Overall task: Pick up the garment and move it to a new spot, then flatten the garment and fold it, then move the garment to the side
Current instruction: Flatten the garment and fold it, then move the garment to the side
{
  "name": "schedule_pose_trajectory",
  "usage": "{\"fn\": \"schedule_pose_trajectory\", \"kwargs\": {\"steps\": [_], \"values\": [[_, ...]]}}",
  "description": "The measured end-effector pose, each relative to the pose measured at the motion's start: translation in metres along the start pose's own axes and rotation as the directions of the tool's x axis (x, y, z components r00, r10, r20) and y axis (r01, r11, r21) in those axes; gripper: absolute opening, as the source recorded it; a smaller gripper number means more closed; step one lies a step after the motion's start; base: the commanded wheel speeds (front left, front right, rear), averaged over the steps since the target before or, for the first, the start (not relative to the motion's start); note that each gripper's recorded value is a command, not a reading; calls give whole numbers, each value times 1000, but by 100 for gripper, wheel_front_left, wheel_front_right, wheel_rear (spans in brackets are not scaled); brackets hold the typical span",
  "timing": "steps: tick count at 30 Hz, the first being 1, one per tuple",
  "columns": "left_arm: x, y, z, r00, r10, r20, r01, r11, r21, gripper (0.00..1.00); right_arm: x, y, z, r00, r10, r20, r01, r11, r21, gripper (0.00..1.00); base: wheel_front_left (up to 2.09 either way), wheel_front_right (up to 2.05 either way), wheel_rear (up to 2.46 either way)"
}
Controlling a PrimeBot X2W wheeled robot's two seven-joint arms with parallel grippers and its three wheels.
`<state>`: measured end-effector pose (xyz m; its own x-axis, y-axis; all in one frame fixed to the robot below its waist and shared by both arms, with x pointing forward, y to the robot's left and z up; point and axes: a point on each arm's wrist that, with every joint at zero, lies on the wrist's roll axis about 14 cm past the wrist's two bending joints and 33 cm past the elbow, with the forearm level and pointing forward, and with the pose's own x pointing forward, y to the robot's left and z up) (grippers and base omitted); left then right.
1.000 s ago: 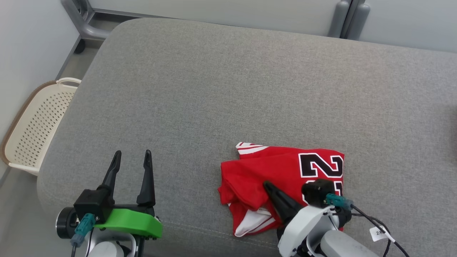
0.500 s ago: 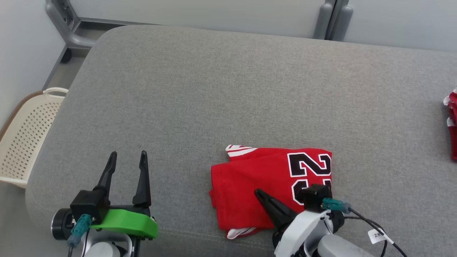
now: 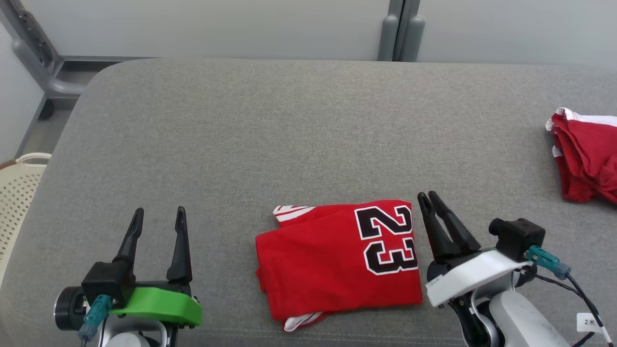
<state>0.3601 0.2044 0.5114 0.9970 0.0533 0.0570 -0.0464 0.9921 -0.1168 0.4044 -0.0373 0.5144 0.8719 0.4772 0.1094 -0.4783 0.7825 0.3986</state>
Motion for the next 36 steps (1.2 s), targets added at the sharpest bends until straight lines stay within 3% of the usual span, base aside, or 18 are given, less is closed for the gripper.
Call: {"fn": "schedule_pose_trajectory", "kwargs": {"steps": [9, 16, 24, 36], "values": [[8, -16, 2, 998, -55, -3, 55, 998, 16, 100, -37, -49, 35, 979, -171, 112, 181, 979, -89, 100, 0, 0, 0], [11, -22, -1, 996, -80, -26, 81, 996, 41, 100, -82, -88, 41, 948, -302, 104, 318, 919, -232, 100, 0, 0, 0], [10, -25, -4, 995, -87, -40, 89, 995, 39, 100, -94, -89, 47, 941, -325, 95, 339, 897, -285, 100, 0, 0, 0], [8, -21, -7, 996, -70, -47, 72, 997, 35, 100, -80, -78, 40, 957, -286, 57, 290, 912, -291, 100, 0, 0, 0]]}}
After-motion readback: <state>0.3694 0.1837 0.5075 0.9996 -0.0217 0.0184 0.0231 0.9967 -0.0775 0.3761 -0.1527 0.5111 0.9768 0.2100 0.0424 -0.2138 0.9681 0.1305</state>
